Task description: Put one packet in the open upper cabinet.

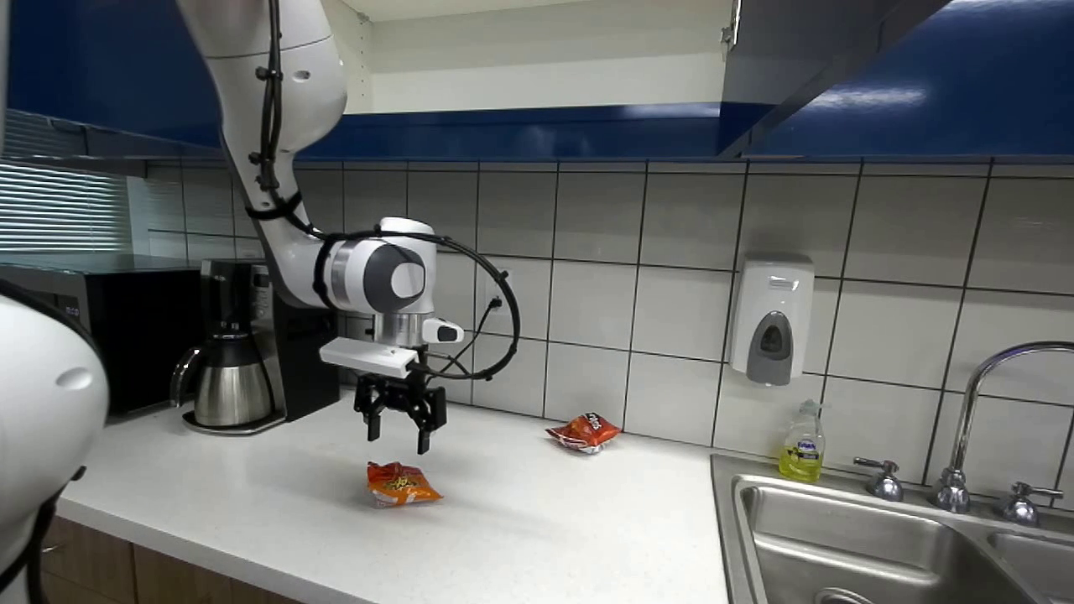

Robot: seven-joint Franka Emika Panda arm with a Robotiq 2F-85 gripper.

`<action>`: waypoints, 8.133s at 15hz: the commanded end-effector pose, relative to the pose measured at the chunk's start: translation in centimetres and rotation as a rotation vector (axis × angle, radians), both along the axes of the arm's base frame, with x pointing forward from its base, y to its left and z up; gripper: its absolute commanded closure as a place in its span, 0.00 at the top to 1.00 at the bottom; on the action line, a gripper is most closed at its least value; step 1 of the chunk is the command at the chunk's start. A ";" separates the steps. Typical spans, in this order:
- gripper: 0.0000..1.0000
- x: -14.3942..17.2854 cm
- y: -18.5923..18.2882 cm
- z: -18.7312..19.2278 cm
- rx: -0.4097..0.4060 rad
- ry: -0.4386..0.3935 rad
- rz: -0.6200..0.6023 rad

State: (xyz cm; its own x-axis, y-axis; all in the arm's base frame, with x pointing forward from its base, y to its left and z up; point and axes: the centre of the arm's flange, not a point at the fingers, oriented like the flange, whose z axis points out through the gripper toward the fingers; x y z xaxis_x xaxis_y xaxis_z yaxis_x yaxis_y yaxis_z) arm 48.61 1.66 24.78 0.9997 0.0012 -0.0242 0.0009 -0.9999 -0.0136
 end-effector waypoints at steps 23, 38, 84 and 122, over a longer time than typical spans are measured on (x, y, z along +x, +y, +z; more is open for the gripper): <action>1.00 3.0 1.4 -3.9 0.023 0.039 0.228; 1.00 5.2 1.1 -5.5 0.044 0.039 0.396; 0.18 6.6 1.7 -8.1 0.004 0.102 0.599; 0.00 -8.0 3.6 8.9 -0.006 -0.089 -0.119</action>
State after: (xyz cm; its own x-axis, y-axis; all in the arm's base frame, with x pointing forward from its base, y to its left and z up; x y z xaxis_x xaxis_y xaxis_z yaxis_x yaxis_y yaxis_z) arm 44.59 5.44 29.06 0.9952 -0.0943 0.0262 -0.0936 -0.9953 -0.0264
